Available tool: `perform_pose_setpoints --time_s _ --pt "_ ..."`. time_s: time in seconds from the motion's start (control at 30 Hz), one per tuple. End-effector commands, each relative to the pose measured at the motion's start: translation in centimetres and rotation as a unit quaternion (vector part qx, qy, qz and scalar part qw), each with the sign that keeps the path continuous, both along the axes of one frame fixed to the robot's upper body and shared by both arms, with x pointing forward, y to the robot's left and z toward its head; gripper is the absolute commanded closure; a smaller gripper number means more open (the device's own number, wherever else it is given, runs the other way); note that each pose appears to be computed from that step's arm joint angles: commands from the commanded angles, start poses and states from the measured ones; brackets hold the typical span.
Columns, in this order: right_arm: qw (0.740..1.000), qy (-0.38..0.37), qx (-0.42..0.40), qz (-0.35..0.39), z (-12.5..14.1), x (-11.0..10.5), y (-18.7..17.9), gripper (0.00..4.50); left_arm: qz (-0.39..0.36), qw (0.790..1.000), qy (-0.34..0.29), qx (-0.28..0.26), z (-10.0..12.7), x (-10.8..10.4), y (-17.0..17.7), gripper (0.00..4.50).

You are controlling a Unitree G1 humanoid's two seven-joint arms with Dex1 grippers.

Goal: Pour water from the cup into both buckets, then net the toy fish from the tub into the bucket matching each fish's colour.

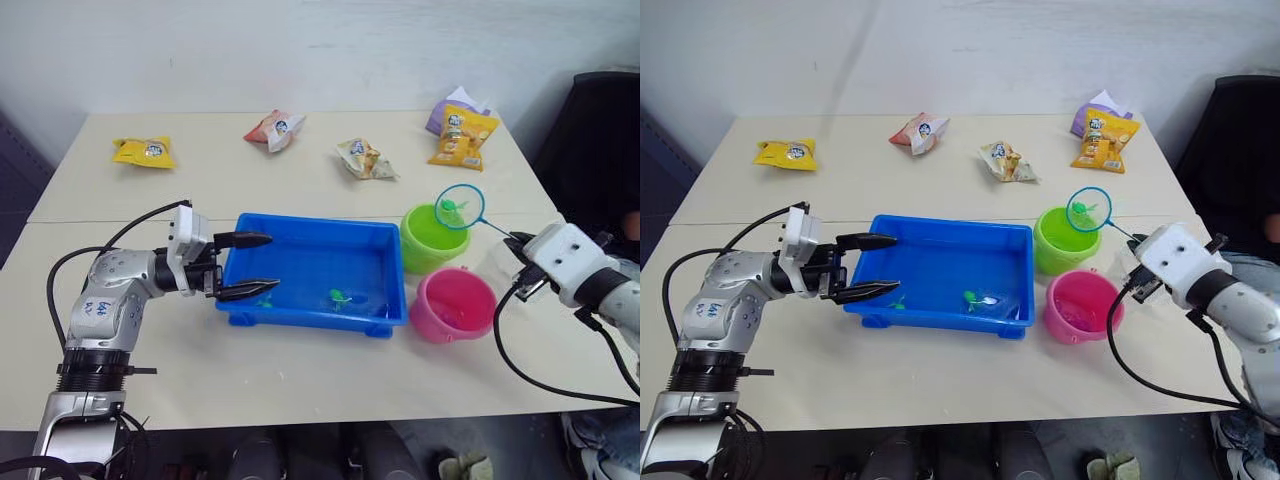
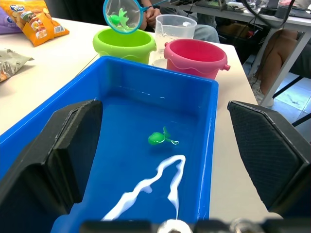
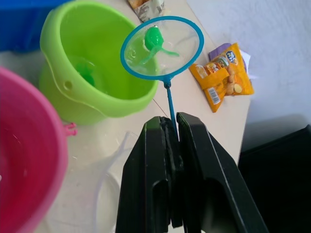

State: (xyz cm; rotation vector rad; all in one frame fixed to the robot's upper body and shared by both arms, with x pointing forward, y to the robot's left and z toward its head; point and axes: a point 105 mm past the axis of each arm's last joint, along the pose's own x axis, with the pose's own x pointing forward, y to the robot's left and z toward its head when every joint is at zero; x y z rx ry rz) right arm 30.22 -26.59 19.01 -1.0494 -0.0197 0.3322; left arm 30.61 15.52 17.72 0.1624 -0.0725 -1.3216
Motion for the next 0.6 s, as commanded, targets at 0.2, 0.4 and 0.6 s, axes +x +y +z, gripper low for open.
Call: perform_pose_setpoints --time_s 0.2,0.4,0.6 --pt "0.964 -0.116 -0.228 0.066 1.3 -0.3 0.2 4.50 -0.007 1.000 -0.012 -0.003 0.4 -0.2 -0.3 0.07" --pt "0.933 -0.143 -0.318 0.084 1.0 -0.3 -0.5 4.50 -0.011 1.000 -0.016 -0.007 0.5 -0.2 -0.6 0.07" --pt "0.914 -0.162 -0.362 0.085 1.0 -0.5 -1.7 4.50 -0.013 1.000 -0.019 -0.009 0.4 -0.2 -0.7 0.07"
